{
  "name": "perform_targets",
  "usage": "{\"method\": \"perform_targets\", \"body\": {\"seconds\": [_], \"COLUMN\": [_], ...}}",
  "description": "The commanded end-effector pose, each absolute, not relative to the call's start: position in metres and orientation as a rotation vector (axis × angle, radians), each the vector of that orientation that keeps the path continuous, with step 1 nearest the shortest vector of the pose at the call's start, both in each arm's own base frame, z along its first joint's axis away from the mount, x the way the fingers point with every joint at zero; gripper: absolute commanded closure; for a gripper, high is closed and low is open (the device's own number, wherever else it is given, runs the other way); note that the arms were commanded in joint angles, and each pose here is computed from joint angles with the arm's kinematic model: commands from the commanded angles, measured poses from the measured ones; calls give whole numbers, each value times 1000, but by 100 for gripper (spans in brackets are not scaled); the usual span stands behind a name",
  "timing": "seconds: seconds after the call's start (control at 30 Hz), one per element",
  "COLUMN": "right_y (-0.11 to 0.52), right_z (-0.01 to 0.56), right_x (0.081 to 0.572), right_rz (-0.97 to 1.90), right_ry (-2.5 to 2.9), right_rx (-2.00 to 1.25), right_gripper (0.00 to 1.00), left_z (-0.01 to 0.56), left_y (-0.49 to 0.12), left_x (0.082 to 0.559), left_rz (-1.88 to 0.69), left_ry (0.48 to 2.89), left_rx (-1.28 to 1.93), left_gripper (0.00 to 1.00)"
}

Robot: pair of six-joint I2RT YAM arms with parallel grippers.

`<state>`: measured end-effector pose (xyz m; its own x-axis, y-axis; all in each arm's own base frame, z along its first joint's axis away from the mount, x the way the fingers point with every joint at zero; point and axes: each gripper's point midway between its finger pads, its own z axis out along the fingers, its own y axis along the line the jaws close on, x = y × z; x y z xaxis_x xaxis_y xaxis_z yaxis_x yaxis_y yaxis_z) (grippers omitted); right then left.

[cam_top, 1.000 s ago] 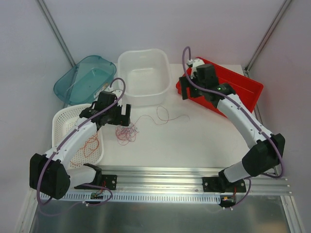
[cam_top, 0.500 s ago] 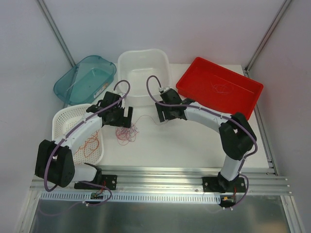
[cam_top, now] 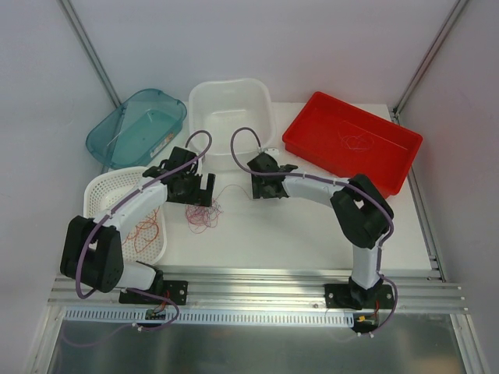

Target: Untangle the cables

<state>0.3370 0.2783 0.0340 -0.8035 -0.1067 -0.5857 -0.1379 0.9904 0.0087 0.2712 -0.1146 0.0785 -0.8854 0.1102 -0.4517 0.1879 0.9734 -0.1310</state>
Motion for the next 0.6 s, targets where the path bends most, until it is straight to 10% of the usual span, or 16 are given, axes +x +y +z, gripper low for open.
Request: {"method": "perform_targets", "body": {"seconds": [0.0, 0.23, 0.57], "right_y": [285, 278, 257], "right_z": [33, 20, 25], "right_x": [344, 333, 315], "right_rz": [55, 18, -15], "right_ry": [2496, 2555, 2560], "right_rx": [-126, -132, -132], "right_gripper": [36, 48, 99], "left_z": [87, 86, 80], "left_y": [-119, -119, -121], "left_x": [278, 278, 277], "left_rz": [-268, -261, -279], "left_ry": [2654, 2666, 2694], "left_rx": [208, 211, 216], "left_gripper": [1, 1, 1]}}
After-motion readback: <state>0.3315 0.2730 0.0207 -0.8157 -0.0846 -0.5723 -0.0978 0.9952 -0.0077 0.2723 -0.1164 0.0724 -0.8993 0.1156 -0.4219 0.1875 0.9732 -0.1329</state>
